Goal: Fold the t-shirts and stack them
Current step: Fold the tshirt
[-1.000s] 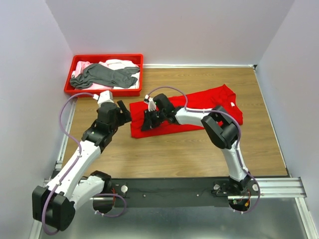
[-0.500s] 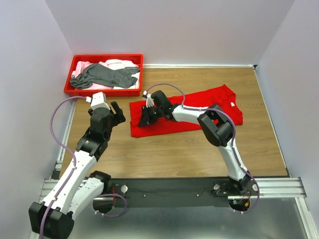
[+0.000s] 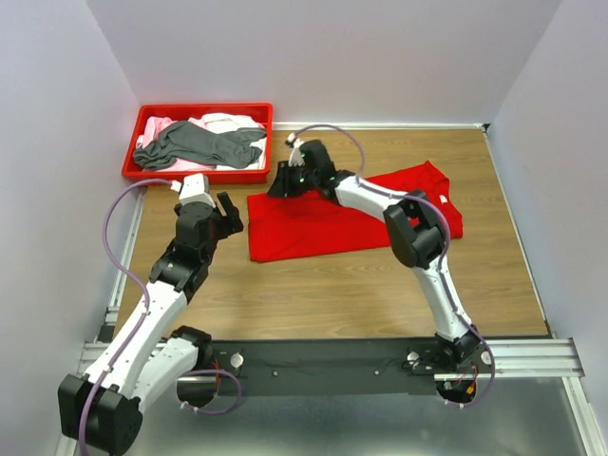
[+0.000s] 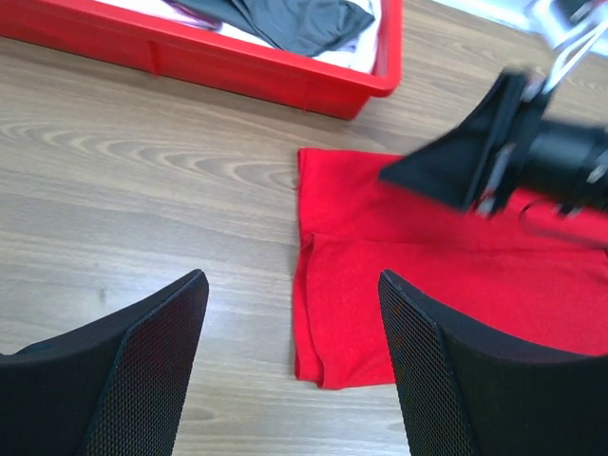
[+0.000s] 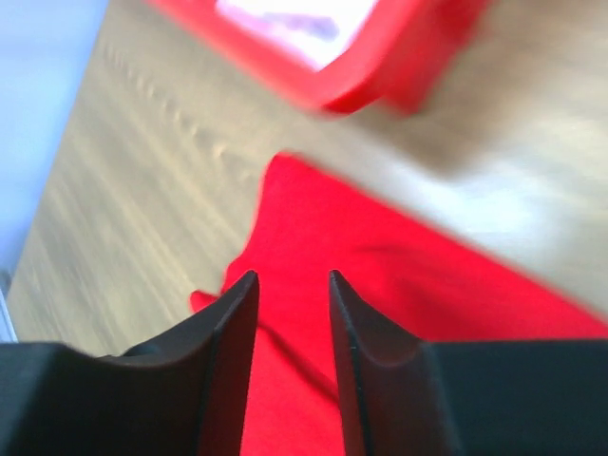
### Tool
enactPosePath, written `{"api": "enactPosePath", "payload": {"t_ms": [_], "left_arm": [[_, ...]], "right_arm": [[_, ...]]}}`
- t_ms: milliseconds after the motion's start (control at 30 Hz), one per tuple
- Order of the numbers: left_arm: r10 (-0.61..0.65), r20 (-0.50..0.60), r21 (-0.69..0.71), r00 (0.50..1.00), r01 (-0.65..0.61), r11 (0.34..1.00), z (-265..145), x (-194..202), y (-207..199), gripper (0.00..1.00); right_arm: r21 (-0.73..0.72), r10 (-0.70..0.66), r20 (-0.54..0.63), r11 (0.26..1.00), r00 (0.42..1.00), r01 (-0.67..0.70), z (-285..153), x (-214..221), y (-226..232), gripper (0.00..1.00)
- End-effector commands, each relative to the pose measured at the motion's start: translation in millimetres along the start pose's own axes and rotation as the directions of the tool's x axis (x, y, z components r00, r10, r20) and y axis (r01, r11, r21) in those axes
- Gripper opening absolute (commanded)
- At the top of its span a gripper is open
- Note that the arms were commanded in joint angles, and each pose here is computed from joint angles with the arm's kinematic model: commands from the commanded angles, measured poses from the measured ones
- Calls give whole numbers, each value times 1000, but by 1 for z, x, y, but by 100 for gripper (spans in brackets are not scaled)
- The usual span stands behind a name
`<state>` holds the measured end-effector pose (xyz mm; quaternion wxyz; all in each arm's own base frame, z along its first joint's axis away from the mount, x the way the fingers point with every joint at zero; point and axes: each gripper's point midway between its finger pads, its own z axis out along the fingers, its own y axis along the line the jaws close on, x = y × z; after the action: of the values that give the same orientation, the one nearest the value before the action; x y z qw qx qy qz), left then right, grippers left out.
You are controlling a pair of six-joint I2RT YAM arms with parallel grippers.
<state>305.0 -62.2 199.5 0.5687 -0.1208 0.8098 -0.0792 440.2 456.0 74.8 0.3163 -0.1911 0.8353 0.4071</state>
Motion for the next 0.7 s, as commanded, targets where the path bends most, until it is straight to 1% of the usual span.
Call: {"api": "enactPosePath", "payload": {"t_ms": [0,33,67,100,133,167,200,233,300,333,367,433,467,533,567,667], "left_arm": [[29,-82,130,996,-18,991,9,18,-24,80],[32,-107,149,994,-16,989,11,23,-28,80],[37,-153,158,987,-12,987,17,33,-31,80],[27,-188,207,982,12,978,17,37,-44,80],[34,-237,214,971,18,977,24,49,-47,80],[33,-260,222,965,27,975,27,53,-52,80],[41,-300,262,953,41,964,27,61,-63,80],[54,-338,265,940,40,963,34,70,-69,80],[86,-390,303,917,39,952,37,84,-84,80],[98,-403,322,910,41,946,39,84,-93,80],[115,-454,324,883,43,945,44,102,-96,80],[131,-485,333,865,45,942,47,112,-105,80],[138,-522,318,842,42,947,51,126,-103,80],[146,-544,309,826,36,950,55,136,-101,80],[150,-575,290,804,29,956,57,148,-96,80],[166,-611,279,774,15,960,56,161,-91,80]], "right_arm": [[107,64,117,991,991,-77,-64,-55,-33,48],[116,80,129,989,988,-95,-79,-58,-37,49],[139,108,148,982,983,-129,-100,-63,-56,50],[157,135,148,975,980,-158,-115,-57,-67,52],[177,153,155,968,976,-180,-141,-50,-69,52],[225,184,178,949,967,-222,-164,-46,-93,54],[248,193,199,939,961,-240,-183,-44,-101,54],[293,222,225,913,949,-283,-214,-32,-118,55],[340,246,256,882,935,-325,-246,-20,-132,55],[363,258,265,866,929,-344,-258,-11,-140,56],[400,272,300,834,914,-380,-283,-1,-153,56],[432,300,330,795,895,-426,-305,12,-169,56],[451,334,365,753,869,-479,-323,23,-185,56],[452,369,402,716,838,-533,-339,29,-201,56],[443,386,422,701,820,-559,-350,30,-210,56],[453,409,425,676,808,-581,-354,36,-230,55]]}}
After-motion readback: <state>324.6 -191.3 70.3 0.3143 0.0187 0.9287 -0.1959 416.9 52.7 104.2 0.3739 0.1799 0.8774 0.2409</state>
